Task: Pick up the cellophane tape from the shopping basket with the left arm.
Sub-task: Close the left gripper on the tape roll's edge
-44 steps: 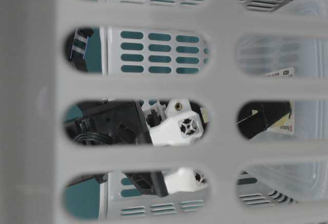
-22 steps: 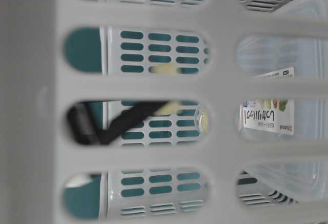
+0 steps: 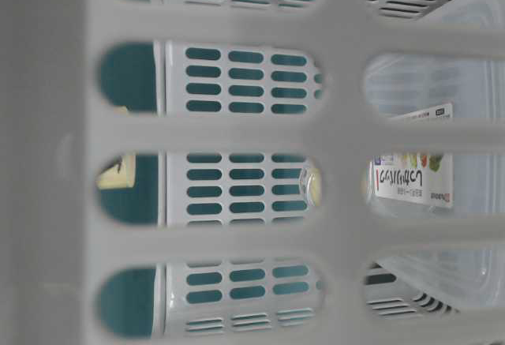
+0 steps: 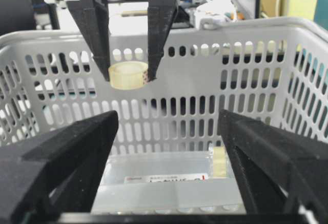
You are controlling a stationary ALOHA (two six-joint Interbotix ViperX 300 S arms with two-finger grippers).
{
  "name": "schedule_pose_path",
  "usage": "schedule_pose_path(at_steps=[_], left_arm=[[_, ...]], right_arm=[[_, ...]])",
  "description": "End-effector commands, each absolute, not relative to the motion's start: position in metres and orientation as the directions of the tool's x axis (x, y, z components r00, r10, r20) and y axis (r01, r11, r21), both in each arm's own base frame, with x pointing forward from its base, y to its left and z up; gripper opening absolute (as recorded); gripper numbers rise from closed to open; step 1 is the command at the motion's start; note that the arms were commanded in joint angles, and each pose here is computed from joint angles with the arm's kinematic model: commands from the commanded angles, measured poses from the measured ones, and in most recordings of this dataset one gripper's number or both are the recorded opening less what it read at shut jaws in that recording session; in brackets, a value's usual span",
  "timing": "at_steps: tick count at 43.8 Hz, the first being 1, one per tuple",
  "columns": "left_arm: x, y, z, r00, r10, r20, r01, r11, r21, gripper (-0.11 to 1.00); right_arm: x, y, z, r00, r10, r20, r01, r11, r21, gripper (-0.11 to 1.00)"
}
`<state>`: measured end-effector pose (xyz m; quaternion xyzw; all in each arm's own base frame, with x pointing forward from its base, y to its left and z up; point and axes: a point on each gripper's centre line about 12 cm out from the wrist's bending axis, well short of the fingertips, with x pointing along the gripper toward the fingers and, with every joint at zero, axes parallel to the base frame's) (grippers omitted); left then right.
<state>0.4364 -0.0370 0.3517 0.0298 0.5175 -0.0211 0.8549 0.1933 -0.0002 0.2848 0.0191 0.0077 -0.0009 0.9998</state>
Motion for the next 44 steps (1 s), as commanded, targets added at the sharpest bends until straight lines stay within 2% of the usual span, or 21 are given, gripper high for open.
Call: schedule_pose_path(at_steps=[1,44], left_arm=[[0.4339,-0.0351,0.3690,0.502,-0.005,-0.865,0.063,0.997,0.032,0.50],[0.4352,-0.0352,0.3725,0.510,-0.005,-0.860,0.063,0.998,0.031,0.50]], right_arm=[[0.1948,-0.0005,0.2909,1.000,-0.004,0.002,0.004,0.999,0.043,0.76],[0.1948,-0.0006,0.2909,1.000,-0.004,0.002,0.004,0.999,0.044,0.76]])
